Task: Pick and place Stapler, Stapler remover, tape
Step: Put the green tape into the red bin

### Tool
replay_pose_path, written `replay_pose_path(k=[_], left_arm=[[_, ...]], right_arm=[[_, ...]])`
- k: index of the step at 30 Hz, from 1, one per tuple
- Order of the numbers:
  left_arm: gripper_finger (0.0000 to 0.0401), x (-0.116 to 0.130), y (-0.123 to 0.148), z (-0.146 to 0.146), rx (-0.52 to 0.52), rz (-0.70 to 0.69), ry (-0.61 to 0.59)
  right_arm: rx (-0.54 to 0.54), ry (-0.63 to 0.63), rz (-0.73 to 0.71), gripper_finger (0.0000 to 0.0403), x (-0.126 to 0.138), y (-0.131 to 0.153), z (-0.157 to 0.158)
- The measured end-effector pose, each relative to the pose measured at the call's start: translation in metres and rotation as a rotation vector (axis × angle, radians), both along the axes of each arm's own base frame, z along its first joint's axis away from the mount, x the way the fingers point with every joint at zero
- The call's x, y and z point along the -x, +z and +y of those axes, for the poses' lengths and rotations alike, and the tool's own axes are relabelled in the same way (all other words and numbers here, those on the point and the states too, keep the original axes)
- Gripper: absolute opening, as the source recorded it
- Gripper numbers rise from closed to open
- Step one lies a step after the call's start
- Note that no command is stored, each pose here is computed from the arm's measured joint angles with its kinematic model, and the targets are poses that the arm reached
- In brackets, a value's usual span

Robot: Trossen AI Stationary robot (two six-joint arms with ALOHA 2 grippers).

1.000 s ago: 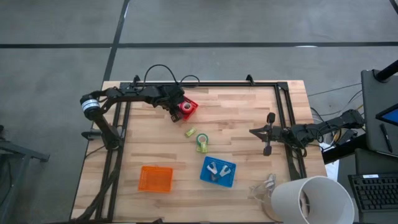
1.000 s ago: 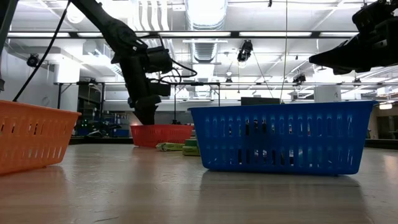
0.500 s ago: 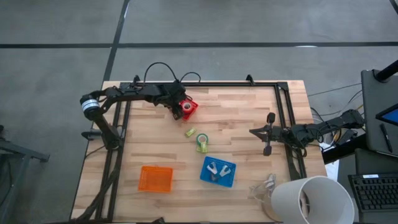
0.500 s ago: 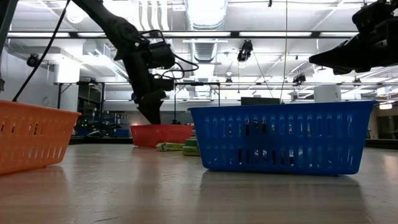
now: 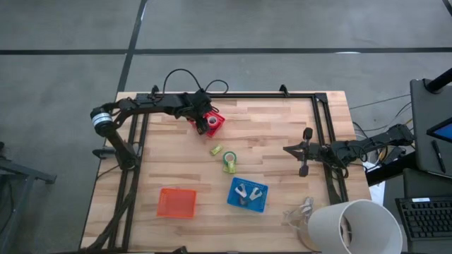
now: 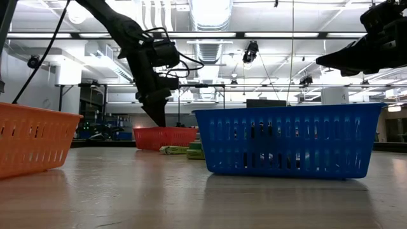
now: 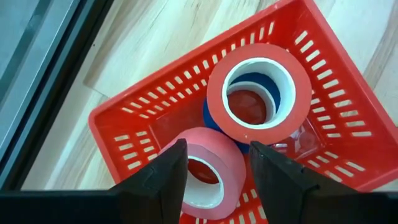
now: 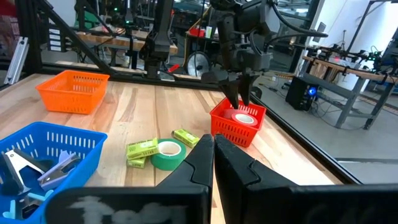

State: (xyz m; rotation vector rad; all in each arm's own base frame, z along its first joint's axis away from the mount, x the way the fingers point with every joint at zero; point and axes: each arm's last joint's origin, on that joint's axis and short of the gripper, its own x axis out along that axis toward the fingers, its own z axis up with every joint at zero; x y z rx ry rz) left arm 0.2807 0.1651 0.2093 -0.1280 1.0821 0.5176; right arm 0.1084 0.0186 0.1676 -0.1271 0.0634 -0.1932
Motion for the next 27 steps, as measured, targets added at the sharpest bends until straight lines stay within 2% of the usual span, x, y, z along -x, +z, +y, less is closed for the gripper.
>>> replay_pose_path(k=[6, 11, 15, 22, 27], left_arm=[[0.0175, 0.001, 0.002, -0.001, 0.010, 0.022, -0.005], [0.0175, 0.001, 0.015, 0.000, -0.002, 0.050, -0.011], [0.0175, -0.003, 0.025, -0.003, 0.034, 0.020, 0.005], [0.0175, -0.014, 0.049, -0.030, 0.032, -0.074, -0.059], [0.0175, -0.034, 0.058, -0.058, 0.015, -0.185, -0.160]], right_arm=[[0.000, 0.000, 0.000, 0.0008, 0.000, 0.000, 0.000], [0.000, 0.000, 0.000, 0.0008, 0.000, 0.000, 0.000], [0.000, 0.000, 0.000, 0.0008, 0.000, 0.000, 0.000], [0.000, 0.000, 0.000, 0.0008, 0.000, 0.000, 0.000], [0.000, 0.000, 0.000, 0.0008, 0.000, 0.000, 0.000]])
